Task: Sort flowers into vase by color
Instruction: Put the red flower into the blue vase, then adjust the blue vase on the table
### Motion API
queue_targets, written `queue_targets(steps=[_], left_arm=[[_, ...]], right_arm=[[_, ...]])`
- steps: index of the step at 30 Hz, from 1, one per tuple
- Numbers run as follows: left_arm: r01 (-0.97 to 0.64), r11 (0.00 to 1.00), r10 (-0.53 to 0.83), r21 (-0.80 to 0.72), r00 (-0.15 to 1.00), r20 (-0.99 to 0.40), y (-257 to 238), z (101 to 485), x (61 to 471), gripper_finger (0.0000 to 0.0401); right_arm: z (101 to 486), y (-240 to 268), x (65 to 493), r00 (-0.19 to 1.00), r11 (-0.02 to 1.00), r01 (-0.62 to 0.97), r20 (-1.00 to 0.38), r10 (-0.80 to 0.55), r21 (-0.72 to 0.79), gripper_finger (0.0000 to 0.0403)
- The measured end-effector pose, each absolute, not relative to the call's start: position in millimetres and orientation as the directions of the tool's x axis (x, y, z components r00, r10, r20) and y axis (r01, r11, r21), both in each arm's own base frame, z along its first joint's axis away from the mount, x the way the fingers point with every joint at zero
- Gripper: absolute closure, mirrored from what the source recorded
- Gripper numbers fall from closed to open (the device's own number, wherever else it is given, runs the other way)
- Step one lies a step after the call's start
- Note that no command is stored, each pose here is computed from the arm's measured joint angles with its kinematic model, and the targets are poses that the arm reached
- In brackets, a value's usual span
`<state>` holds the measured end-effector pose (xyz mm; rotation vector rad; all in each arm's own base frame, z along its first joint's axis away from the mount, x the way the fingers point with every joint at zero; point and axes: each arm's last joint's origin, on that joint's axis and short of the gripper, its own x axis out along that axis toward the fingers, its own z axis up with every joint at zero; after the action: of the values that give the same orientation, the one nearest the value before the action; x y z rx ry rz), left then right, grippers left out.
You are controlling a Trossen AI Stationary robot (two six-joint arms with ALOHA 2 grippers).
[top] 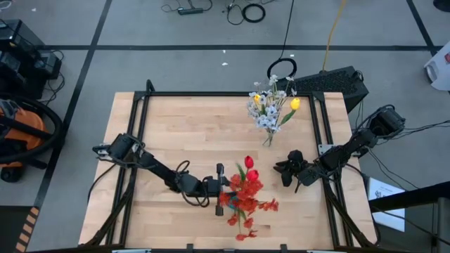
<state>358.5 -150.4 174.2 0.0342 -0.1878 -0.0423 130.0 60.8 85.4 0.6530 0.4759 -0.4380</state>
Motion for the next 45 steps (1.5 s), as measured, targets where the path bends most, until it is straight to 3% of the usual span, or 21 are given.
queue_targets(steps=[7,11,22,38,45], left_arm=[[-0.075,0.993,0.061,0.091,0.986,0.155,-146,171,359,0.0266],[-0.151,0.979,0.129,0.135,0.979,0.160,-147,180,356,0.0265],[-0.124,0.969,0.100,0.212,0.987,0.123,-163,190,345,0.0265],[-0.430,0.881,0.421,0.196,0.903,0.088,-163,189,338,0.0265],[-0.479,0.867,0.479,0.136,0.877,0.036,-158,182,339,0.0265]], right_arm=[[85,61,130,0.805,0.712,0.523,-0.545,-0.234,0.468,0.0287],[85,61,130,0.805,0.712,0.524,-0.545,-0.234,0.468,0.0287],[85,61,130,0.805,0.713,0.524,-0.546,-0.234,0.466,0.0287],[85,61,130,0.801,0.721,0.516,-0.559,-0.215,0.462,0.0287],[83,62,129,0.786,0.732,0.505,-0.593,-0.172,0.457,0.0287]])
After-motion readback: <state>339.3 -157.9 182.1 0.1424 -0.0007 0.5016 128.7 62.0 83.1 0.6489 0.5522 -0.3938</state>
